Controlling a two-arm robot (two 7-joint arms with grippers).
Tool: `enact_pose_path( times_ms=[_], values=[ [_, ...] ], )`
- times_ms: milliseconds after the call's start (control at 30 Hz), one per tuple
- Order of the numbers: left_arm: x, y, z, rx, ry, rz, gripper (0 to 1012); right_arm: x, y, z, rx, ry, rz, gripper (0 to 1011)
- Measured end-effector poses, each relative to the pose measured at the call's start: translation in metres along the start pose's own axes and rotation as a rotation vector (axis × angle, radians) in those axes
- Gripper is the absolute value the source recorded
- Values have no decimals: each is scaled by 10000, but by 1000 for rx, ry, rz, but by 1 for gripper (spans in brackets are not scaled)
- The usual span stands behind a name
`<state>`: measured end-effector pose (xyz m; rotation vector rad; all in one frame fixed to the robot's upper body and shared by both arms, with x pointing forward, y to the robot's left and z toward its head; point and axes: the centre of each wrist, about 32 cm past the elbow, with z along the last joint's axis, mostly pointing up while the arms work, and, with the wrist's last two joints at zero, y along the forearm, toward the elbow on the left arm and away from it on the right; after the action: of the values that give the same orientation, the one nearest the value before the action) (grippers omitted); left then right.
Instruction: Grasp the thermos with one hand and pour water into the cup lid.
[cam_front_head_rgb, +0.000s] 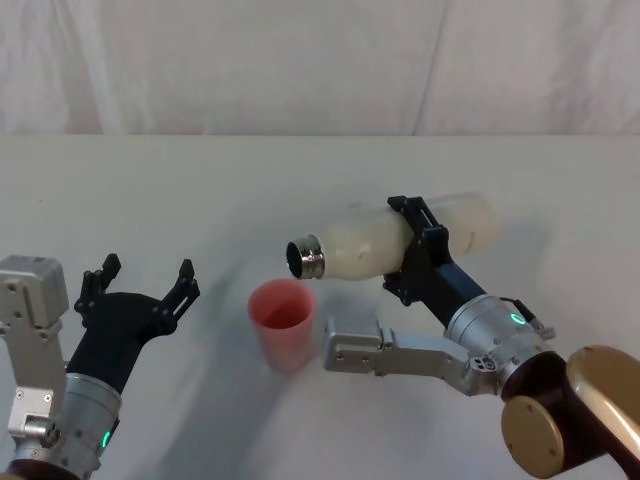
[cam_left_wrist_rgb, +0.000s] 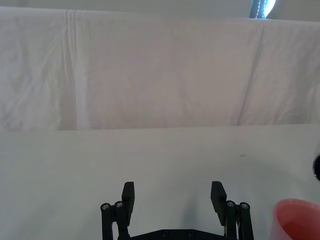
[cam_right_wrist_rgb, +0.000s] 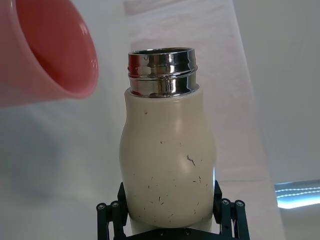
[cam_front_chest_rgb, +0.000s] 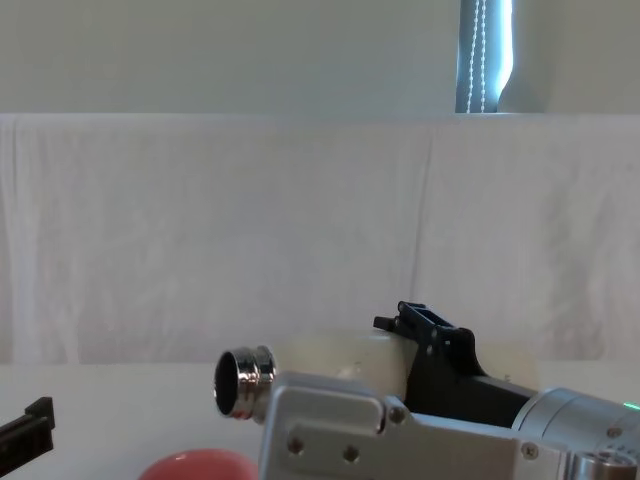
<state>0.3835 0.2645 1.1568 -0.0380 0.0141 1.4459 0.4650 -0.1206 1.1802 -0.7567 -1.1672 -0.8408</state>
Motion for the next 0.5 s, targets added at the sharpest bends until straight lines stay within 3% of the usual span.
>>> enact_pose_path(
  times_ms=[500],
  values=[
    [0,0,0,0,0,0,1001,34,14,-36,-13,-89,20,961]
  ],
)
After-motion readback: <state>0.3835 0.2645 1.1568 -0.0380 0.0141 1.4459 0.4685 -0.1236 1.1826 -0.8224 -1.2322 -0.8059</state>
